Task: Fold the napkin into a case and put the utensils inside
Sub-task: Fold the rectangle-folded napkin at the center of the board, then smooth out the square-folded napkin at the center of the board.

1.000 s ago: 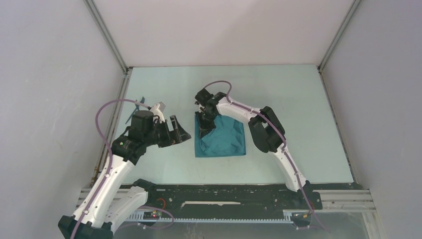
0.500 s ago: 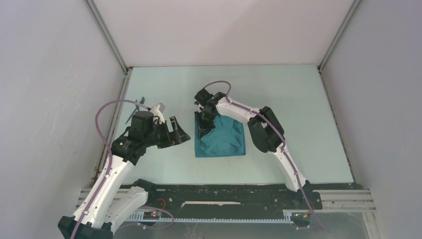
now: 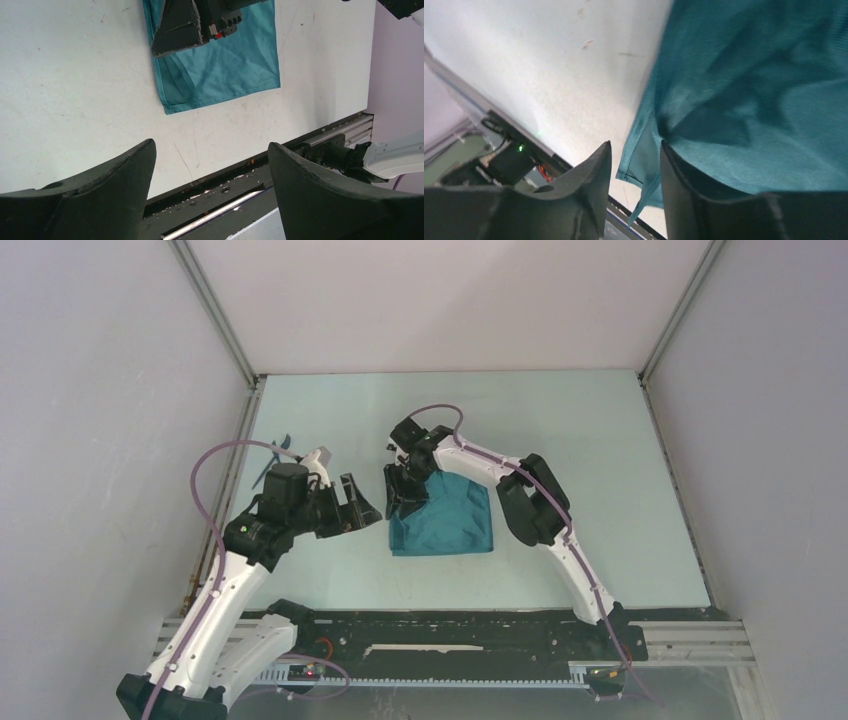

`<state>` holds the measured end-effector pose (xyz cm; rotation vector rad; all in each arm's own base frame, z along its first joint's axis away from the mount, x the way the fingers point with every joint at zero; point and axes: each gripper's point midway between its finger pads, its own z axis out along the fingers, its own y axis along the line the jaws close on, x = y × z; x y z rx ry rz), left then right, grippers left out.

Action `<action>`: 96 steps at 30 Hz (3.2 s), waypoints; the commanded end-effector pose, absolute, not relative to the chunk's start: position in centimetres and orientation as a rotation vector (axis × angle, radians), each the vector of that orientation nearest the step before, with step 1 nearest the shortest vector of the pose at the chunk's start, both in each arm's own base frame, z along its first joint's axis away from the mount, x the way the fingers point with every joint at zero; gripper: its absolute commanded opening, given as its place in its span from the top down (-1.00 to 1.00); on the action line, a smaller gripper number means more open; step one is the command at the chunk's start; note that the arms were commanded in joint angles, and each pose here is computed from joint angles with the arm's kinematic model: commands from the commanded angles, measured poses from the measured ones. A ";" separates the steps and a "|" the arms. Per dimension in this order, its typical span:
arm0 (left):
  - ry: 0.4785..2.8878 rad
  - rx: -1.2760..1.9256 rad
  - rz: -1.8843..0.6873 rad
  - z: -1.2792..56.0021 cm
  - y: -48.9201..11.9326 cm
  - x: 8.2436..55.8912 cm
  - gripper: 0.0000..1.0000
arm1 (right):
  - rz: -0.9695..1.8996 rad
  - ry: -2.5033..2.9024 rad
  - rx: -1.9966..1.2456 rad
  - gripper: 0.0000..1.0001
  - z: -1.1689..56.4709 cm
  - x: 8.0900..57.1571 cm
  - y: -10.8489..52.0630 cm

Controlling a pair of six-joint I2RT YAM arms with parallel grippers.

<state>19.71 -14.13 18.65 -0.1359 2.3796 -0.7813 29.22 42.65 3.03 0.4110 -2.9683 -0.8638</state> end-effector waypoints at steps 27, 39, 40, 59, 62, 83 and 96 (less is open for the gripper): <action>2.686 -0.238 -0.833 6.1 -17.4 22.8 -0.08 | -0.851 -3.198 0.091 -0.28 8.0 23.6 20.5; 2.730 -0.273 -0.824 3.2 -18.2 22.2 0.01 | -0.862 -3.214 -0.002 -0.29 7.6 23.8 17.8; 2.735 -0.277 -0.828 3.1 -18.3 22.1 0.04 | -0.864 -3.212 -0.003 -0.30 7.5 23.8 17.8; 2.714 -0.270 -0.869 3.3 -19.1 21.8 0.71 | -0.750 -3.203 -0.020 -0.45 5.4 23.5 18.0; 2.707 -0.265 -0.885 3.7 -19.3 21.8 0.80 | -0.725 -3.189 -0.015 -0.46 4.6 23.2 18.6; 2.749 -0.246 -0.859 2.7 -19.4 20.9 0.87 | -0.655 -3.174 0.003 -0.33 2.2 23.3 20.0; 2.776 -0.250 -0.823 1.6 -19.1 20.3 0.90 | -0.559 -3.178 0.049 -0.09 1.6 22.8 20.1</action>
